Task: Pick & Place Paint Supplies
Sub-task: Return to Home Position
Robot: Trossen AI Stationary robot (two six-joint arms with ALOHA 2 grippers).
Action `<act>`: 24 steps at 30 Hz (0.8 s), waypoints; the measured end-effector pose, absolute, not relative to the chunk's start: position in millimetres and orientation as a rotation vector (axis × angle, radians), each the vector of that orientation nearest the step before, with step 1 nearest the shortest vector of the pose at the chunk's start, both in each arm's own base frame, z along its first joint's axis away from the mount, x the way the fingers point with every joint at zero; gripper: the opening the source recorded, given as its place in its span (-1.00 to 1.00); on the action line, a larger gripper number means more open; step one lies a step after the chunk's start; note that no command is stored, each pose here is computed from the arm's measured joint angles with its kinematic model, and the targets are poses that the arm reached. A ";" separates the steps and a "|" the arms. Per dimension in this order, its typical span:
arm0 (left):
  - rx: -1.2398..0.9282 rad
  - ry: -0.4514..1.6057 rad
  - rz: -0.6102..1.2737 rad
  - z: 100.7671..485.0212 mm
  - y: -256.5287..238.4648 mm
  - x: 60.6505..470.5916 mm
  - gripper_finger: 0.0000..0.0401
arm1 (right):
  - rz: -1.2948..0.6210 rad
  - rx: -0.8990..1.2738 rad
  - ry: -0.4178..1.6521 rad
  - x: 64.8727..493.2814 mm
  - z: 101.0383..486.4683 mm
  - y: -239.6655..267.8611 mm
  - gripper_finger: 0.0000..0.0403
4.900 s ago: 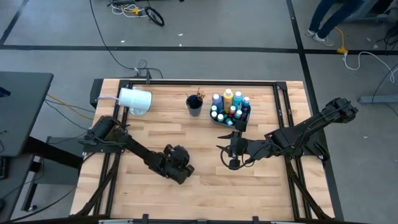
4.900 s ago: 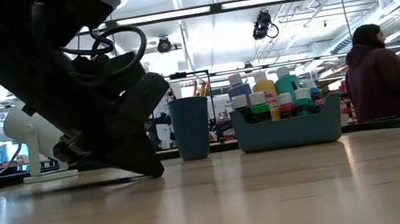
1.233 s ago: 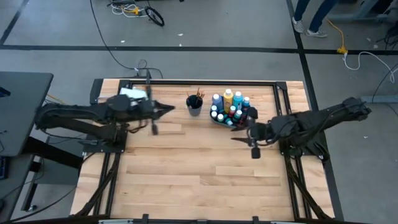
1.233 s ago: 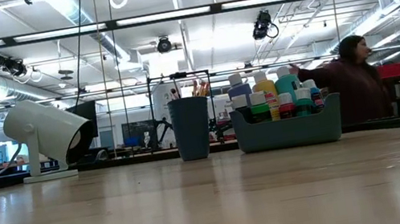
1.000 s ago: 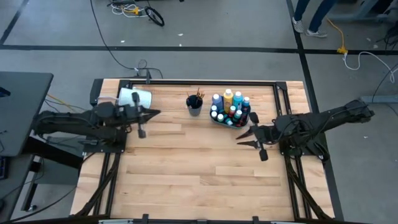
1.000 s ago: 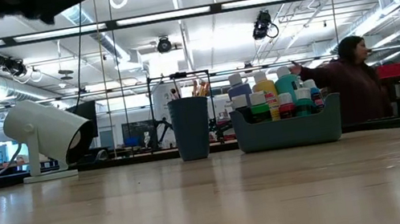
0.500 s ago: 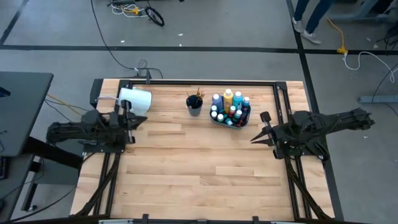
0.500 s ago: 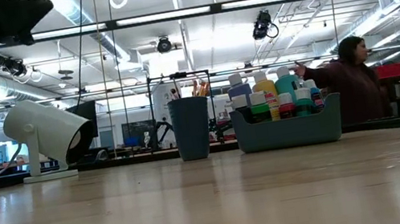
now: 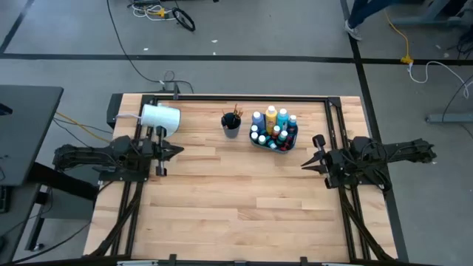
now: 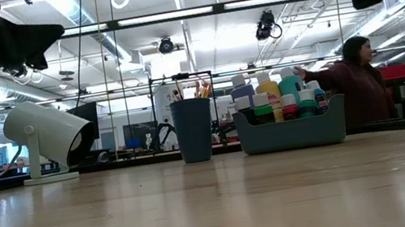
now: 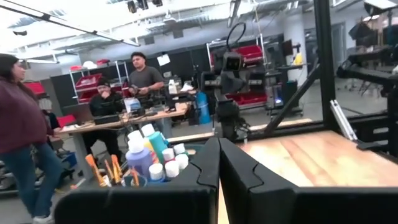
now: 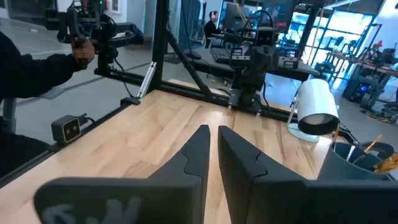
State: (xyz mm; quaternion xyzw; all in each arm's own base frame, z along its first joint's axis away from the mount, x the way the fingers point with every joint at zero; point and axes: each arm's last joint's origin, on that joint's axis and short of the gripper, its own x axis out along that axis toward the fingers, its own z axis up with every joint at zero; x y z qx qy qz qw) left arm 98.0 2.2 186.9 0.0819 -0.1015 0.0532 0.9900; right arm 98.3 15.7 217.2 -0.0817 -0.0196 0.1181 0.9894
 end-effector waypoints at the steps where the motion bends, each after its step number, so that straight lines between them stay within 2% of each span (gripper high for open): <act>1: 0.165 -0.210 0.106 187.5 2.2 97.9 -0.96 | 0.236 -0.163 -0.048 98.6 214.0 15.7 -0.81; 9: 0.125 -0.202 0.100 187.0 2.2 98.6 -0.90 | 0.242 -0.138 -0.066 102.0 193.2 16.3 -0.81; 17: 0.123 -0.196 0.101 186.4 2.2 98.7 -0.91 | 0.246 -0.087 -0.050 104.8 173.1 16.7 -0.81; 24: 0.120 -0.188 0.100 185.7 2.2 98.8 -0.91 | 0.245 -0.107 -0.041 104.9 172.1 16.7 -0.81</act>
